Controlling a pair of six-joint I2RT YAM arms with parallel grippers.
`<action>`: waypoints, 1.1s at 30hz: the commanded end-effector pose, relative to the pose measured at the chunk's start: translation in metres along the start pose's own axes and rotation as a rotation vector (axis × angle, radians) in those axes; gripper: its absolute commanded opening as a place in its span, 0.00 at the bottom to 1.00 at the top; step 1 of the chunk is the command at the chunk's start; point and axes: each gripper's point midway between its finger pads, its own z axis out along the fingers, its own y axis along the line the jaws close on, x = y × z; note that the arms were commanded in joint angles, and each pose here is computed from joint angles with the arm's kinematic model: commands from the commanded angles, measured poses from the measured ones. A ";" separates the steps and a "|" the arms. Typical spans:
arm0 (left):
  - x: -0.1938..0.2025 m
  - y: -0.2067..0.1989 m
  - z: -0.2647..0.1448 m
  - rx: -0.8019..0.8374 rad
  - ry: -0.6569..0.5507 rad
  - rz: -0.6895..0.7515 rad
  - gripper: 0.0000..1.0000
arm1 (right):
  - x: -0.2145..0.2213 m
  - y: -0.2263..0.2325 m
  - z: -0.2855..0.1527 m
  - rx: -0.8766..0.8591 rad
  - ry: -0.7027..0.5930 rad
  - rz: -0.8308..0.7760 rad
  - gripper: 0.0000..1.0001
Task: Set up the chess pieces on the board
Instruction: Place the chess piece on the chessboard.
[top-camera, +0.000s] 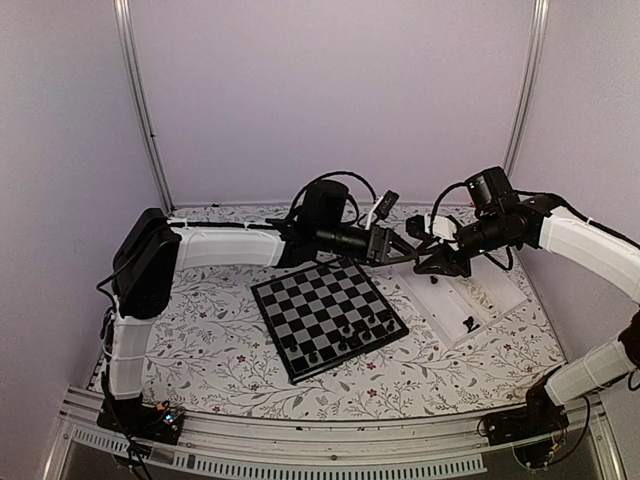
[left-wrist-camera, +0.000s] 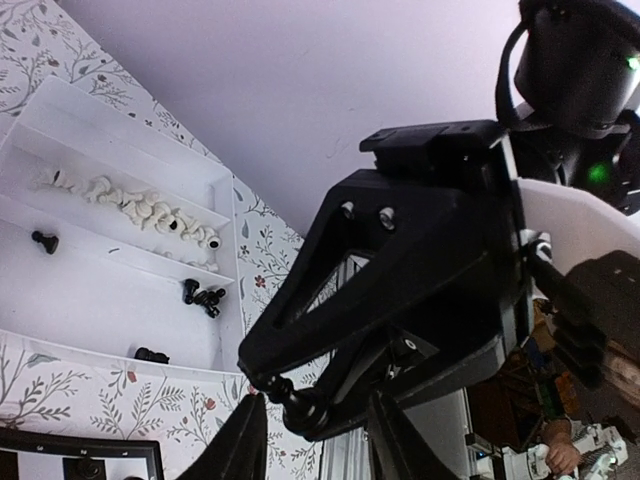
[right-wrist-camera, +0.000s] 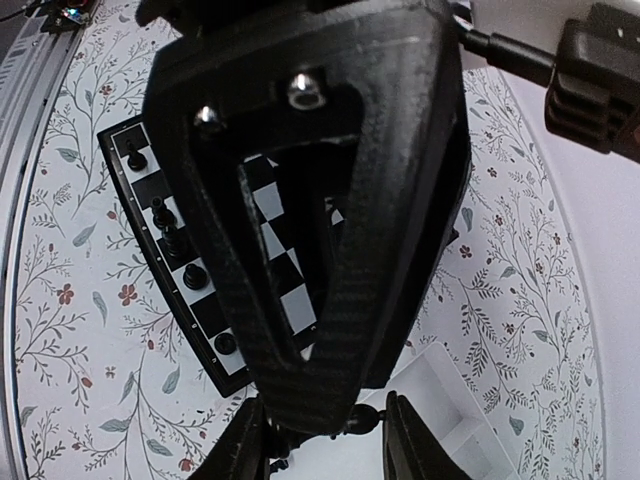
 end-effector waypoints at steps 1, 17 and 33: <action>0.005 0.002 0.009 0.006 0.029 -0.018 0.37 | -0.018 -0.004 0.000 0.004 -0.030 -0.034 0.23; 0.005 -0.011 0.008 0.100 0.043 0.008 0.08 | -0.030 -0.001 0.004 -0.025 -0.064 -0.015 0.23; -0.002 0.038 -0.069 -0.403 -0.097 0.329 0.00 | -0.007 -0.016 -0.035 -0.019 -0.126 0.177 0.64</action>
